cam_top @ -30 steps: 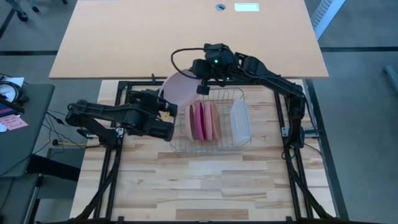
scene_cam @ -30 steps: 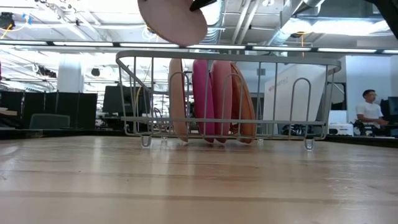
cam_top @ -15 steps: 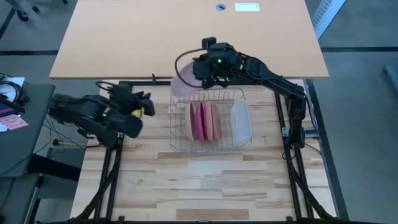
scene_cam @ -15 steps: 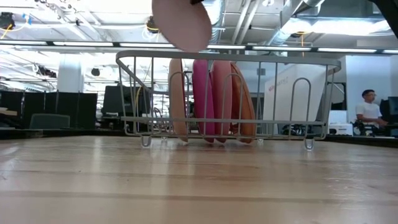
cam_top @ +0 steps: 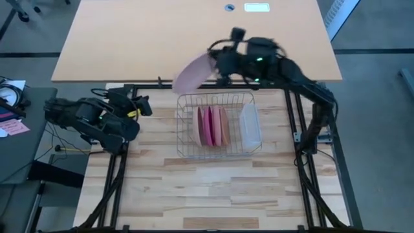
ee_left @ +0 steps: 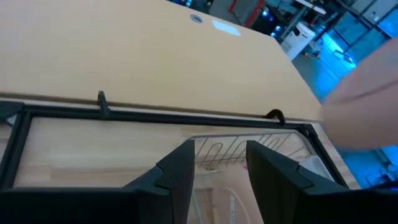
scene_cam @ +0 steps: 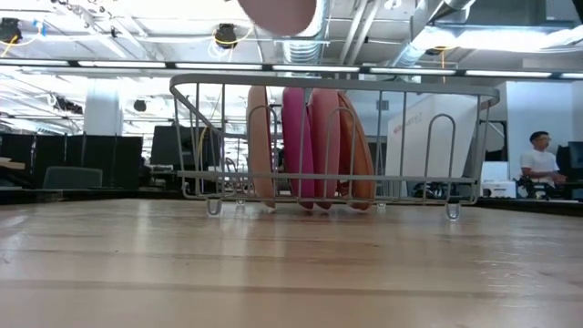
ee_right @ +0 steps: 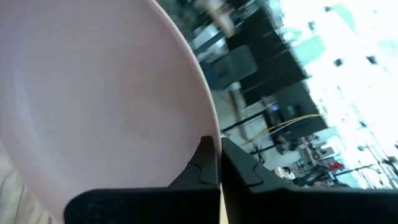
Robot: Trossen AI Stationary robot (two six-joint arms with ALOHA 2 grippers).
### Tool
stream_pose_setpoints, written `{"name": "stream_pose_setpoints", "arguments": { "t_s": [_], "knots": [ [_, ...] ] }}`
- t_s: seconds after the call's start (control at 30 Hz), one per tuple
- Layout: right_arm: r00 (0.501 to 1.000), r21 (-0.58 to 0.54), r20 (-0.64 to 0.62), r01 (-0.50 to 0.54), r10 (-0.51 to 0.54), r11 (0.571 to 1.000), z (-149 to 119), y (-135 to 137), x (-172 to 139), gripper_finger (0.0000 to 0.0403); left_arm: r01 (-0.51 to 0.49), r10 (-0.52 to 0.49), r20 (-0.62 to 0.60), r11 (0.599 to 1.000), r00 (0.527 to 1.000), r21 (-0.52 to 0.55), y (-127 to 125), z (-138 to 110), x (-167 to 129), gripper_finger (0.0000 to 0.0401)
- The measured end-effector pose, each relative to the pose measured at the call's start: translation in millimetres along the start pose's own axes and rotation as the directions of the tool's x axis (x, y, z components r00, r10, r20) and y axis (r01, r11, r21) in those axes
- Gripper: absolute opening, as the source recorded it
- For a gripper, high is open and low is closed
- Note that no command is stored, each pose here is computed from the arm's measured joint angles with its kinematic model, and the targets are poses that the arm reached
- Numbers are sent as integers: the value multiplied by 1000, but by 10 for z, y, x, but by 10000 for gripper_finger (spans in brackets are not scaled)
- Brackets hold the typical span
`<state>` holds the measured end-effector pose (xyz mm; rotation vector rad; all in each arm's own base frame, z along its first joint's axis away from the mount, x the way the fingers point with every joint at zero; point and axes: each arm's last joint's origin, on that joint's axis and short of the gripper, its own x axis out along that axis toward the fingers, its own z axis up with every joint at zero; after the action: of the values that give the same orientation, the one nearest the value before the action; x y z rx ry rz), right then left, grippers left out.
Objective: Sort dishes
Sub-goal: Put the beige plate in the dish rack
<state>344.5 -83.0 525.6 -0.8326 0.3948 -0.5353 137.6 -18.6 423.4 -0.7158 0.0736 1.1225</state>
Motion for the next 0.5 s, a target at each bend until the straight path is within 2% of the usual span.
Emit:
{"name": "stream_pose_setpoints", "arguments": {
  "t_s": [0.07, 0.13, 0.2, 0.3, 0.37, 0.43, 0.5],
  "knots": [
    [997, 90, 50, 56, -61, 994, 46, -124, -104, 0, -8, 8, 1, 1000, 1000, -17, 8, -35, 19, 137],
    [988, 220, 96, 101, -125, 970, 84, -248, -199, 0, -13, 14, 5, 999, 1000, -40, 4, -58, 40, 137],
    [978, 325, 128, 119, -168, 938, 107, -339, -290, 0, -6, 6, 10, 998, 1000, -63, -14, -60, 47, 137],
    [967, 415, 164, 113, -197, 903, 128, -414, -367, 0, 28, -26, 18, 997, 999, -68, -55, -43, 40, 137],
    [960, 437, 205, 85, -191, 895, 145, -439, -403, 0, 52, -50, 30, 997, 998, -61, -95, -32, 37, 137],
    [950, 420, 252, 65, -185, 905, 174, -459, -454, 0, 71, -68, 44, 995, 997, -68, -120, -1, 38, 137],
    [943, 298, 283, 85, -173, 951, 230, -433, -514, 0, 89, -85, 55, 992, 995, -93, -149, 35, 43, 137]
  ]
}}
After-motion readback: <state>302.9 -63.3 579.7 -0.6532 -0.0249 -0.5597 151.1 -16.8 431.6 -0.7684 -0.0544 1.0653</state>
